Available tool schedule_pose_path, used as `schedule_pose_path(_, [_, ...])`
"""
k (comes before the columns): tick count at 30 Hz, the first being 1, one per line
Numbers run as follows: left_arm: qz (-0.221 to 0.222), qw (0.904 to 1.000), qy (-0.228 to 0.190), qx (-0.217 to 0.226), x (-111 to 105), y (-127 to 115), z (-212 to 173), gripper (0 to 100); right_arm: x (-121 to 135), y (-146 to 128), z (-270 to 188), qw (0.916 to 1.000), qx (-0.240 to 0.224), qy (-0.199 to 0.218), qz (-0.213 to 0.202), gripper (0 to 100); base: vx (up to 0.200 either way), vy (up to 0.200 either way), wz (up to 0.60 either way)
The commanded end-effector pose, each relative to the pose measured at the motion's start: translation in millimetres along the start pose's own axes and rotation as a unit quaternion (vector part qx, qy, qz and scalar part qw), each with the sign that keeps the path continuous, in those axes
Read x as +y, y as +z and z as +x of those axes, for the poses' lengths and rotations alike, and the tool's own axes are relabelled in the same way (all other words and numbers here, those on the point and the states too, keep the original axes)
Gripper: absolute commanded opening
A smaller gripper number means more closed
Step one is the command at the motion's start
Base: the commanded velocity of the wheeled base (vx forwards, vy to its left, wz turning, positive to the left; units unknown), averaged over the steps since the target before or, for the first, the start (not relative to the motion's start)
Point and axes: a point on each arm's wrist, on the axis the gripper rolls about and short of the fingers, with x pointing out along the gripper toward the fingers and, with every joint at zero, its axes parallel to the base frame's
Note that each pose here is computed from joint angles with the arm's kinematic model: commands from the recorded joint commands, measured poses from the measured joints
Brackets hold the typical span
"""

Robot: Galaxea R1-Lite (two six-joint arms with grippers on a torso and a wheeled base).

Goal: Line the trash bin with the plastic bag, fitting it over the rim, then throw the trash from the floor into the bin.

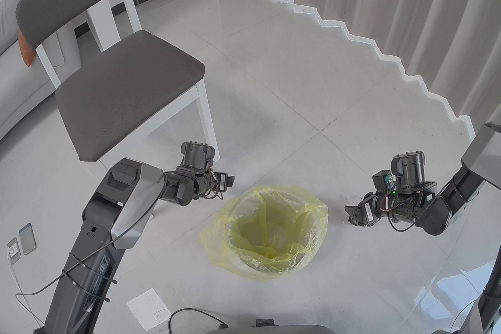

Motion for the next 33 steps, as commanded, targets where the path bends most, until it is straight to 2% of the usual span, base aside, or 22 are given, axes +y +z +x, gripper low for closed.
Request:
schedule_pose_path(1, [-0.023,0.9987,0.012,-0.043,14.4,41.5,-39.7,100,0.1,-5.2,19.4,0.9999,0.011,0.007,0.002,100,0.000,0.000,0.00])
schedule_pose_path(5, [-0.020,0.9983,0.007,-0.054,25.7,35.6,-72.0,100,1.9,-7.5,34.2,0.9997,0.015,0.018,0.002,100,0.000,0.000,0.00])
schedule_pose_path(7, [-0.009,0.9983,-0.016,-0.055,32.7,28.5,-96.2,100,2.8,-7.7,44.3,0.9996,0.014,0.024,0.008,100,0.000,0.000,0.00])
schedule_pose_path(12, [0.017,0.9993,-0.025,-0.024,51.0,5.1,-129.3,100,4.2,-3.2,57.3,0.9991,0.011,0.030,0.027,100,0.000,0.000,0.00])
schedule_pose_path(15, [0.020,0.9991,-0.036,0.005,52.4,-11.8,-139.4,100,1.9,-0.7,62.6,0.9981,0.017,0.047,0.036,100,0.000,0.000,0.00])
schedule_pose_path(18, [0.032,0.9979,-0.049,0.025,50.9,-28.4,-152.2,100,-3.2,3.5,69.7,0.9952,0.033,0.065,0.066,100,0.000,0.000,0.00])
schedule_pose_path(21, [0.036,0.9977,-0.051,0.026,50.1,-34.3,-155.2,100,-3.1,6.3,73.3,0.9932,0.037,0.077,0.080,100,0.000,0.000,0.00])
schedule_pose_path(22, [0.041,0.9977,-0.053,0.015,47.2,-45.0,-162.2,100,-3.1,9.4,84.0,0.9896,0.046,0.094,0.099,100,0.000,0.000,0.00])
schedule_pose_path(27, [0.038,0.9973,-0.056,0.028,49.6,-64.0,-172.5,100,-0.6,9.8,110.2,0.9888,0.055,0.096,0.100,100,0.000,0.000,0.00])
schedule_pose_path(33, [0.036,0.9954,-0.076,0.046,47.9,-74.1,-176.1,100,2.2,4.2,133.3,0.9867,0.080,0.099,0.100,100,0.000,0.000,0.00])
